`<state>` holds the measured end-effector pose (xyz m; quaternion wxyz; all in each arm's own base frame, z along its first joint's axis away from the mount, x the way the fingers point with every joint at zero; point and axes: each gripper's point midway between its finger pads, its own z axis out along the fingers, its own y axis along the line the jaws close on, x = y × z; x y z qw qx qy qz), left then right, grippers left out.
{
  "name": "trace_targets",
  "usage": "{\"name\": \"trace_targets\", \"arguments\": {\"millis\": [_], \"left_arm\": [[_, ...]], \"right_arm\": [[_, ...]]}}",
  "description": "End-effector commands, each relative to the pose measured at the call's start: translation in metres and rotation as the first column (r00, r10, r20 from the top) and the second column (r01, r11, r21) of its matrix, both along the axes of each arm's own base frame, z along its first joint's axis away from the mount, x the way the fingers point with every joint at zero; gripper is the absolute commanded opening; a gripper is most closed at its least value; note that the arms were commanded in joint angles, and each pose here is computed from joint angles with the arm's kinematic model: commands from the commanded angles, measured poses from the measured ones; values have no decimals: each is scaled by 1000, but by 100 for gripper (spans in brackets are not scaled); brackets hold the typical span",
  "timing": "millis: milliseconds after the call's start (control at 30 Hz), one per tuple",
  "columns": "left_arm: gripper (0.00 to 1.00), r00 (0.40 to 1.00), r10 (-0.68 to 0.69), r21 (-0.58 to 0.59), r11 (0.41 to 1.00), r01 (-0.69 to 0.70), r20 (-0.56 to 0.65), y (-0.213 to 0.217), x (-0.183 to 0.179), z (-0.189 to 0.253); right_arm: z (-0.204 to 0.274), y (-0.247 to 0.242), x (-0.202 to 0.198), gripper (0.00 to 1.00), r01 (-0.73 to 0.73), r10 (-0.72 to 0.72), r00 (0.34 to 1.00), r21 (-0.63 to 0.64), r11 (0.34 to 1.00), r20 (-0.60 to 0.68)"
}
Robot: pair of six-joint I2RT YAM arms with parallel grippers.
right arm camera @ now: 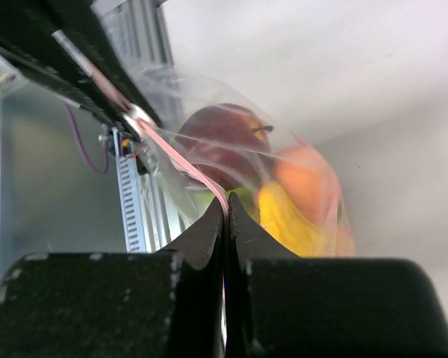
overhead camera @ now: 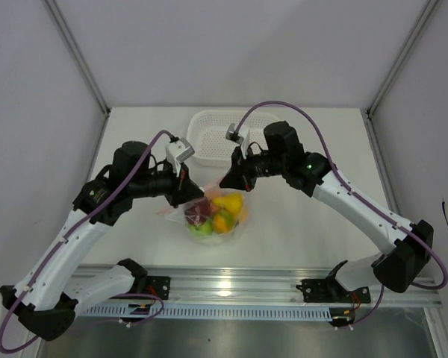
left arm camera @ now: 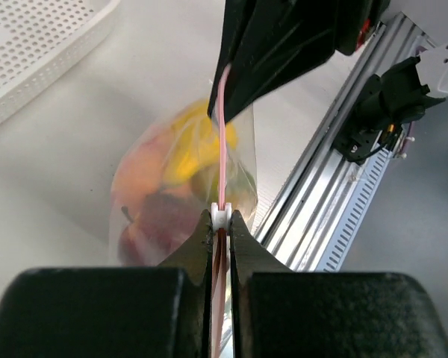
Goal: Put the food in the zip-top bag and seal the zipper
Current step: Zip the zipper food storage bag at the center of the board.
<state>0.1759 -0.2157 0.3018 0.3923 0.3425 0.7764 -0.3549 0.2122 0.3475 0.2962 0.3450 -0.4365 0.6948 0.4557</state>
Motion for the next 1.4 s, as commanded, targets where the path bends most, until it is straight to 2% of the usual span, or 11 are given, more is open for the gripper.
{"name": "trace_targets", "arguments": {"millis": [0,100,133,367,533,733,933,967,1067,1200,1367], "left_arm": [[1,996,88,-18,996,-88,17,14,-4,8],[1,986,167,-9,986,-167,27,25,-1,9],[4,982,189,-3,982,-189,28,29,-1,8],[4,930,367,8,930,-367,23,56,3,11],[3,925,379,25,925,-379,1,60,-1,5],[1,913,405,37,913,-407,37,69,-1,5],[1,855,513,25,856,-516,78,93,-1,9],[1,824,558,30,826,-563,101,103,3,10],[1,819,560,4,825,-565,122,106,-1,16],[0,771,622,25,776,-630,137,123,0,18],[1,802,582,-6,810,-586,136,113,-3,20]], "right_arm": [[18,-20,45,0,257,-258,966,55,965,19],[4,-26,54,0,326,-326,945,19,945,-22],[-2,-28,55,0,341,-340,940,8,940,-36],[-11,-31,59,0,387,-386,920,-5,922,-69],[-11,-35,61,0,426,-426,902,-20,905,-61],[-10,-42,64,0,464,-465,884,-36,885,-49],[-6,-48,63,0,495,-496,867,-28,869,-44],[-6,-48,64,0,495,-496,867,-27,869,-44],[-7,-46,63,0,488,-489,871,-30,872,-41],[-6,-46,63,0,494,-495,868,-34,869,-37],[-7,-41,60,0,473,-474,880,-34,880,-38]]}}
